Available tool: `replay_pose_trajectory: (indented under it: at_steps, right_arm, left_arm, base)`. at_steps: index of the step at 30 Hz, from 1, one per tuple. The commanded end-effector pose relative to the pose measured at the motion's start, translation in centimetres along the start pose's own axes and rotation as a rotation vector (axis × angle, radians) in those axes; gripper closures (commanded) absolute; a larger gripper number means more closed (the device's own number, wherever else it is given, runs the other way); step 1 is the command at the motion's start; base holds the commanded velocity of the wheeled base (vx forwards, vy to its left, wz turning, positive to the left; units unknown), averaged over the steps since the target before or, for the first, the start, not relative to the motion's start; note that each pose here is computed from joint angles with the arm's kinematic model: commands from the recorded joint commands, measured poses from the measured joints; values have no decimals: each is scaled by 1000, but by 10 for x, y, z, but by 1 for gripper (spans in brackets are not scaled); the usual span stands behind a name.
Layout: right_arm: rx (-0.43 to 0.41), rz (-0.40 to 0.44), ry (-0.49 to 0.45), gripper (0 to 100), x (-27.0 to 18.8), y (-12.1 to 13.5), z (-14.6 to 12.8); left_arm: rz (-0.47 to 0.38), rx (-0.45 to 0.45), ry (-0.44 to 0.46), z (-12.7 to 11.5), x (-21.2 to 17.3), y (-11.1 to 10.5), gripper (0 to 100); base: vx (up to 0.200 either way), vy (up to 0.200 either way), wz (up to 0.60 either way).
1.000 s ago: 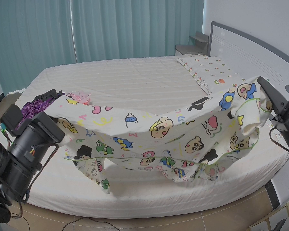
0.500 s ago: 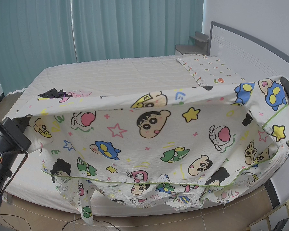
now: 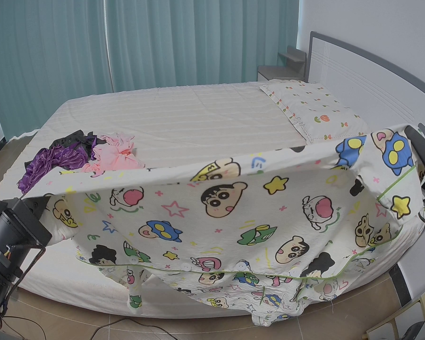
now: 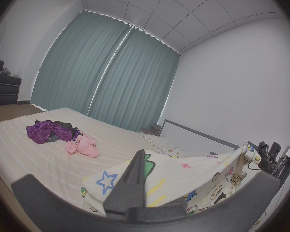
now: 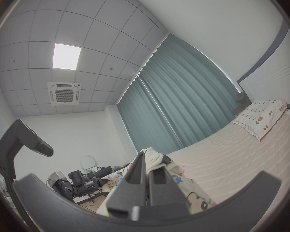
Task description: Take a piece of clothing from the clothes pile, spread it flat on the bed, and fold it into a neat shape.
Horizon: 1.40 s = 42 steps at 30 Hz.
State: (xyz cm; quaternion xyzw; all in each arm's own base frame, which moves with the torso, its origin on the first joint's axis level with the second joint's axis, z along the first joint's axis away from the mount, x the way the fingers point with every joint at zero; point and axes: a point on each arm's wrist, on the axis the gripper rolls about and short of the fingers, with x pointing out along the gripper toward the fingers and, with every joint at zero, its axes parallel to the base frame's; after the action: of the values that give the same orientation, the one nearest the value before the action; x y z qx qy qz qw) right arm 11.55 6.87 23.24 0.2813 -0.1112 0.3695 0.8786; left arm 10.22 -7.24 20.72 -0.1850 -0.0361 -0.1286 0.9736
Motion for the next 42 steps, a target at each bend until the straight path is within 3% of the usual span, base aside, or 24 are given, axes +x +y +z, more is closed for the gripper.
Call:
replay_pose_trajectory:
  at_steps: [1,7,15,29,34,38,42]
  right_arm:
    - [-1,-67,47,100,8,-14,-10]
    - [-6,-132,69,100,16,-29,-16]
    - [-19,-200,79,100,26,-46,-18]
    - [-28,-269,93,100,51,-74,-22]
    - [-41,-326,147,100,64,-97,-37]
    - [-50,-365,179,100,72,-114,-46]
    - [-32,-412,220,100,86,-147,-70]
  left_arm:
    - [17,-2,46,-10,5,1,100]
    - [36,-39,101,-22,14,0,100]
    - [17,-32,187,-36,32,-5,100]
    - [85,-9,222,-45,85,-6,100]
    - [140,24,348,-77,123,13,100]
    - [194,32,399,-97,153,29,100]
    - [273,41,465,-137,195,53,100]
  base:
    - [0,0,0]
    - [0,0,0]
    - [200,0,0]
    - [200,0,0]
    - [200,0,0]
    - [200,0,0]
    - [150,0,0]
